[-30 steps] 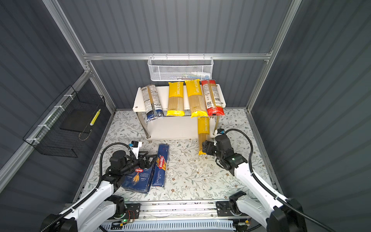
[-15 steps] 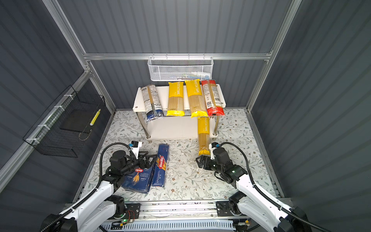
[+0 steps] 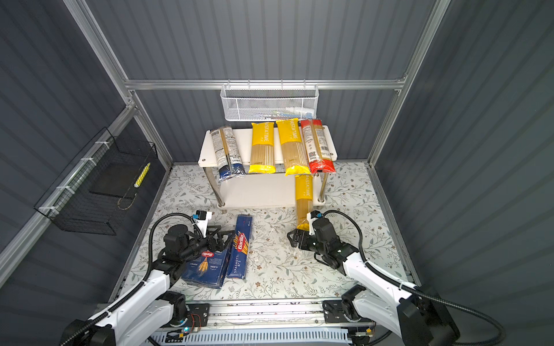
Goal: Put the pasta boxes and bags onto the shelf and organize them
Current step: 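Open the right gripper and draw it back from the yellow bag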
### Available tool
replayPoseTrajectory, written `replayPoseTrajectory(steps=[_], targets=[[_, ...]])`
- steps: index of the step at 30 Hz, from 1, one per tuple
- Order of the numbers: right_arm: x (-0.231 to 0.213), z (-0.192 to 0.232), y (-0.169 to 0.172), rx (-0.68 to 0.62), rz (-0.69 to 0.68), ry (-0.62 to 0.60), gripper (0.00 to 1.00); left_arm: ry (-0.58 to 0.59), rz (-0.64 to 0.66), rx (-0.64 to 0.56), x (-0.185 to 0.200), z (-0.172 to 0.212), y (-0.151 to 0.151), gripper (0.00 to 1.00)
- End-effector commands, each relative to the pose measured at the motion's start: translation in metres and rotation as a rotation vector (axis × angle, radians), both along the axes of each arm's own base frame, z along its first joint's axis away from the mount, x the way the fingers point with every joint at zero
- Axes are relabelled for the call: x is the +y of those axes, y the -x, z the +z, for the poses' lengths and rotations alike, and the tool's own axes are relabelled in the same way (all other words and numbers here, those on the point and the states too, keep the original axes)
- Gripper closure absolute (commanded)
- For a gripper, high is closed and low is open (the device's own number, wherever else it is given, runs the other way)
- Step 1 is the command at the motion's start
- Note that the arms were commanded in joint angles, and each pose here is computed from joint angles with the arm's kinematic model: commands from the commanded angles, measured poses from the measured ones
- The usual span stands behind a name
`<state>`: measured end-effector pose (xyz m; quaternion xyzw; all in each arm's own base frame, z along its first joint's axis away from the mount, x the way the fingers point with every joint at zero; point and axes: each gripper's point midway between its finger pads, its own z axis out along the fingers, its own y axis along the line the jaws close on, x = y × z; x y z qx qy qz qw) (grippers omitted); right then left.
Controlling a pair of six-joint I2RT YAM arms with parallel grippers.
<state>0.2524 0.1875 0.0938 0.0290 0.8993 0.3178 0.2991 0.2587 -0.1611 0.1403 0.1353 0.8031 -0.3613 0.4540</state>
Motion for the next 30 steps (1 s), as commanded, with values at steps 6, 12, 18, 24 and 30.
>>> replayPoseTrajectory(steps=[6, 12, 18, 24, 30], targets=[[0.017, 0.007, -0.027, -0.047, 0.017, -0.005, 0.09, -0.015, -0.009, -0.025, -0.001, 0.005, 0.001, 0.00], [0.011, 0.009, -0.045, -0.077, -0.033, 0.036, 0.09, -0.015, -0.007, -0.026, 0.000, 0.005, 0.001, 0.00], [0.008, 0.021, -0.060, -0.135, -0.070, 0.013, 0.08, -0.021, -0.003, -0.024, 0.000, 0.004, 0.000, 0.00], [0.014, 0.028, -0.075, -0.149, -0.056, 0.024, 0.07, -0.018, -0.009, -0.020, -0.001, 0.003, 0.000, 0.00], [0.011, 0.034, -0.087, -0.165, -0.081, 0.040, 0.07, -0.018, -0.008, -0.025, 0.000, 0.004, 0.001, 0.00]])
